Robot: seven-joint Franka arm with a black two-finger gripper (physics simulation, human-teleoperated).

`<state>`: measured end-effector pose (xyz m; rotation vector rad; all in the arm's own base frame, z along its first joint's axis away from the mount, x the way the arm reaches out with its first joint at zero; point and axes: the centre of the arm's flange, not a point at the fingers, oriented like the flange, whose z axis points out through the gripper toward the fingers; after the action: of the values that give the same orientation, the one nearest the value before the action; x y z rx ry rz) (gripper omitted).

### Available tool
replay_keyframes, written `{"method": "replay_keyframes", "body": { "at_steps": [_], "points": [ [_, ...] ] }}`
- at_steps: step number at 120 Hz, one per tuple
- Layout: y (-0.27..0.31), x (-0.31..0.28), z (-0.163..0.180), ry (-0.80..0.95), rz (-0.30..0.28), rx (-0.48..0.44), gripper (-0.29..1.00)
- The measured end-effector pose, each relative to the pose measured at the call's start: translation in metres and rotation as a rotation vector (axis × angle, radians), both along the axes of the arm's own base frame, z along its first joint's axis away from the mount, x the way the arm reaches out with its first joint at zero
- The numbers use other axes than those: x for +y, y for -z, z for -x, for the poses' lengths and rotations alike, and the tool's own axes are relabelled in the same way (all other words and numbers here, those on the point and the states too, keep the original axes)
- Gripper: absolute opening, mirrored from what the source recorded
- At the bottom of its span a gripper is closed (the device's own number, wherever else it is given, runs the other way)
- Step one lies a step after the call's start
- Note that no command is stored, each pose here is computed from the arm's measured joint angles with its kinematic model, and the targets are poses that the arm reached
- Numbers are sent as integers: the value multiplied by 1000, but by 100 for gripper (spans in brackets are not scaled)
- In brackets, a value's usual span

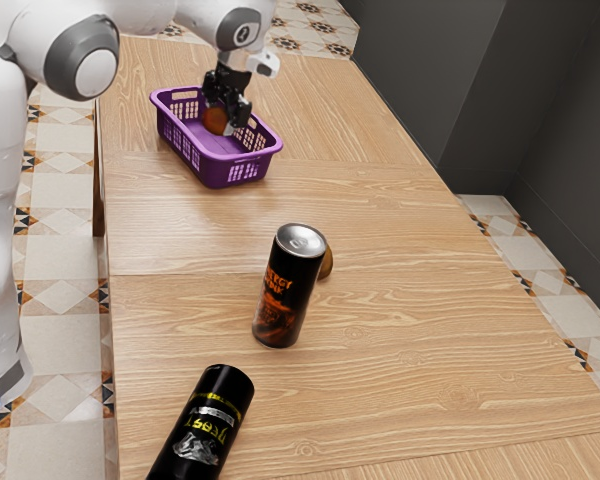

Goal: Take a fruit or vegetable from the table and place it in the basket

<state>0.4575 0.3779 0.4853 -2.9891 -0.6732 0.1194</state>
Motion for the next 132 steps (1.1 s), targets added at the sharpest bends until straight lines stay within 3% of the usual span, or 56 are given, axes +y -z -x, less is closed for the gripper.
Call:
{"method": "replay_keyframes", "body": {
  "at_steps": [89,132],
  "points": [
    [34,1,-11,-15,22,11,44],
    [35,-6,-17,3,33,9,55]
  ]
}}
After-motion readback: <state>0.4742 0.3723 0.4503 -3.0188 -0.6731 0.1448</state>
